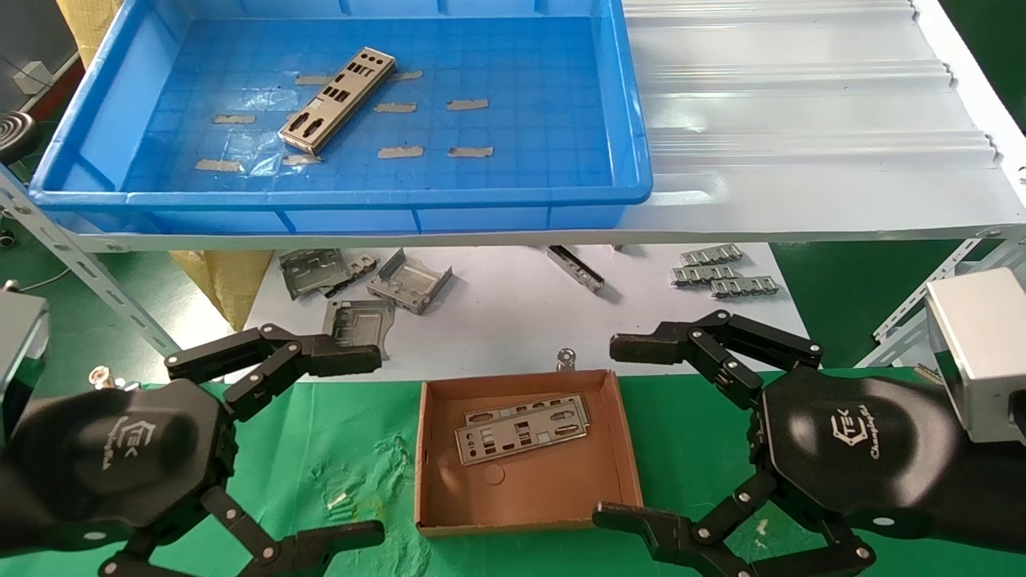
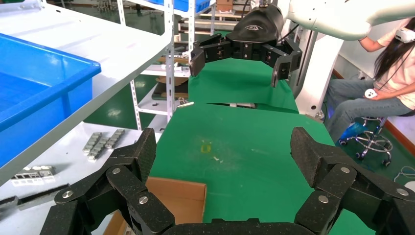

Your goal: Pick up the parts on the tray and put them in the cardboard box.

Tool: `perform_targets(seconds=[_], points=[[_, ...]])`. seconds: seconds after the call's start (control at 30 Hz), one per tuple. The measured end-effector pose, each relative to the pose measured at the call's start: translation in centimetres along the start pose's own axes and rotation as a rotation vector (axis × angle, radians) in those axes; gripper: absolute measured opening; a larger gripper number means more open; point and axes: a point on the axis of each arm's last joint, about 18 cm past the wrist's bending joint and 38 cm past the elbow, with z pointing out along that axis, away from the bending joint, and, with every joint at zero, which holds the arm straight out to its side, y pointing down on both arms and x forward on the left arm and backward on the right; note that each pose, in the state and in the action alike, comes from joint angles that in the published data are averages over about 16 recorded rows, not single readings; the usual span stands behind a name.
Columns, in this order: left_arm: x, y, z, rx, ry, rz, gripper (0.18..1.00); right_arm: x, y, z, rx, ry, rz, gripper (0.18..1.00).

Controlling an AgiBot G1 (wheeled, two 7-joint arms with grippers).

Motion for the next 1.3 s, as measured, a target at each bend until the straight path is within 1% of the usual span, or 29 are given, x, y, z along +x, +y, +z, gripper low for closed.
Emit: perform_targets(seconds=[1.3], points=[[-0.07,0.05,0.03,0.000,-0.002,0.000,1.001,0.00,0.00,0.00,0.000,0.000,0.000,1.000]])
